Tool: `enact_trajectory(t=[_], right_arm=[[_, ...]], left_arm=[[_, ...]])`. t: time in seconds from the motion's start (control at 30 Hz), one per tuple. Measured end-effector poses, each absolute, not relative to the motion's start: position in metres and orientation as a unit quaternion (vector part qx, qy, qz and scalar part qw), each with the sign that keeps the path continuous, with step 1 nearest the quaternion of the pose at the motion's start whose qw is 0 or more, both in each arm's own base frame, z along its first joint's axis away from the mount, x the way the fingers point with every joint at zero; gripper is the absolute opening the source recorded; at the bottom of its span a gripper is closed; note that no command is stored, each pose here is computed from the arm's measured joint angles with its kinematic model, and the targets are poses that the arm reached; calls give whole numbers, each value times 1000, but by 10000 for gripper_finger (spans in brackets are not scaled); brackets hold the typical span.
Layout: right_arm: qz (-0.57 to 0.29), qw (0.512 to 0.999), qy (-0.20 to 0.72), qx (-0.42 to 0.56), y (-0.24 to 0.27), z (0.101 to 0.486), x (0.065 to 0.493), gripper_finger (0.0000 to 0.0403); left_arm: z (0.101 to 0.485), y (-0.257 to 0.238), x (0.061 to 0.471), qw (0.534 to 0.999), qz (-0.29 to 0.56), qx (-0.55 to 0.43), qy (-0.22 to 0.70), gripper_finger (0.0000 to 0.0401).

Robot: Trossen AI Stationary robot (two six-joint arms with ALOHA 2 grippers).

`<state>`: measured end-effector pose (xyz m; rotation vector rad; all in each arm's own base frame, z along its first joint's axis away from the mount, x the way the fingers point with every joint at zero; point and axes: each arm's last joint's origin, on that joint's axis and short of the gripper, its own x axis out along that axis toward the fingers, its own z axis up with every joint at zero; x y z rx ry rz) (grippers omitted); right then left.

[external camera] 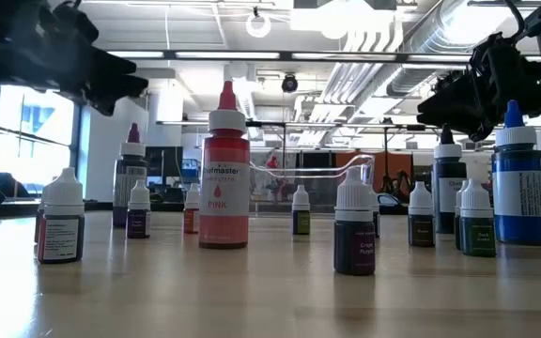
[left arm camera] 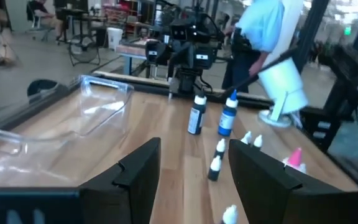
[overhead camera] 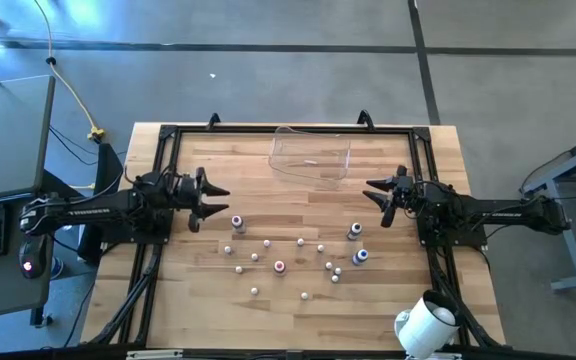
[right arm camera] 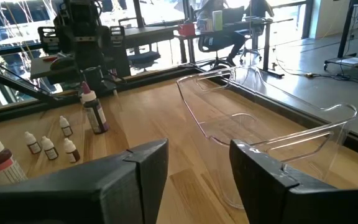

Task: Pick & Place food coloring
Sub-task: Put the purple food coloring into the transparent bin

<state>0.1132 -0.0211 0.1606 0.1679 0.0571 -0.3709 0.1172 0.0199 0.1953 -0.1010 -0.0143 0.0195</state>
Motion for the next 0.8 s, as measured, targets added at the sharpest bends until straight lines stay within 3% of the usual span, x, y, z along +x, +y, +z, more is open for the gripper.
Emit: enact_trajectory(t=[0.17, 0.37, 0.8], right_arm=[[-184, 979, 29, 83, -21, 161, 113, 165], [-184, 979, 28, 83, -21, 161, 113, 165], [-184, 979, 27, 83, -21, 161, 113, 165]], left_arm=[[198, 22, 127, 998, 8, -55, 20, 188], [224, 23, 144, 999, -45, -26, -11, 188], [193, -2, 173, 990, -83, -28, 115, 188]])
